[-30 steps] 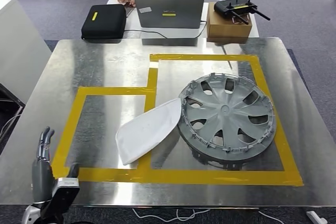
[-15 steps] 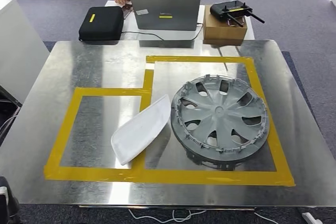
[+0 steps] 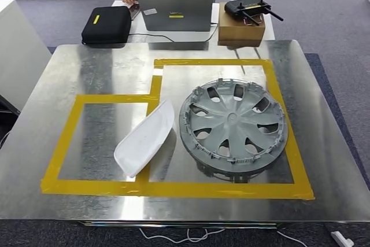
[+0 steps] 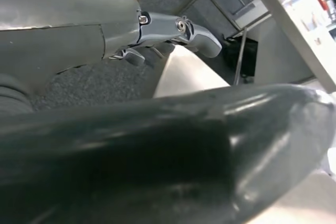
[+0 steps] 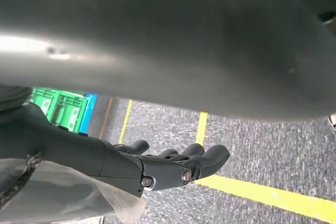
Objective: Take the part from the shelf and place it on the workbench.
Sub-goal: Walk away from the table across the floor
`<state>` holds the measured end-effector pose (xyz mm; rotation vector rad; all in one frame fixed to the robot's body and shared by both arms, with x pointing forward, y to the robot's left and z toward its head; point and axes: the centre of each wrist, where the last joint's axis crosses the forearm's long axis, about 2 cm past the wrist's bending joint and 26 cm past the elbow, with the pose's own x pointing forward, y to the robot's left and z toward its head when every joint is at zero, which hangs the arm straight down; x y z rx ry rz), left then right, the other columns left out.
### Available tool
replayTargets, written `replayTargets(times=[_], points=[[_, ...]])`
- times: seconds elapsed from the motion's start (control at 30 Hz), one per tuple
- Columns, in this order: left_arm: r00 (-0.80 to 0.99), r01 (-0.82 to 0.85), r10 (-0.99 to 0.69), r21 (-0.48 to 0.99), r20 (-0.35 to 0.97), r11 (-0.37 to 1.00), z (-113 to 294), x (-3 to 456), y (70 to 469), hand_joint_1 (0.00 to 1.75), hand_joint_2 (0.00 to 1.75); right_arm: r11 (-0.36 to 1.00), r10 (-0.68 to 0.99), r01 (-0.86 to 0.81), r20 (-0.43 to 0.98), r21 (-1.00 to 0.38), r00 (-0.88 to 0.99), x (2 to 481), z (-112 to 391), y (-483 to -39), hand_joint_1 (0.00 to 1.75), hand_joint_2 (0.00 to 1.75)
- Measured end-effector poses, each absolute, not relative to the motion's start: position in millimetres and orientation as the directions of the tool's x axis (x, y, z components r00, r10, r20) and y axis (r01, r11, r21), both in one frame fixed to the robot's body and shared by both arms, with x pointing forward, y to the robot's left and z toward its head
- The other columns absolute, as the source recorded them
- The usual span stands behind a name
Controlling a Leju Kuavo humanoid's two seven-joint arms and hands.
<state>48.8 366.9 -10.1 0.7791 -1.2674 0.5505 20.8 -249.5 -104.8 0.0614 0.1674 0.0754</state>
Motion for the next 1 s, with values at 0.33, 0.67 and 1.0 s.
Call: replayTargets(times=[0.33,0.67,1.0], points=[[0.255,-0.759,-0.010,0.207,0.967,0.617,-19,43,364,0.00,0.00,0.995,0.079,-0.069,-0.163,0.066,0.983,21,-104,-249,0.00,0.00],[0.269,-0.761,0.007,0.208,0.963,0.614,-23,41,362,0.00,0.00,0.996,0.078,-0.069,-0.157,0.060,0.984,22,-104,-250,0.00,0.00],[0.457,-0.773,0.083,0.350,0.886,0.530,-44,32,356,0.00,0.00,0.992,0.116,-0.107,-0.164,0.059,0.980,22,-104,-248,0.00,0.00]])
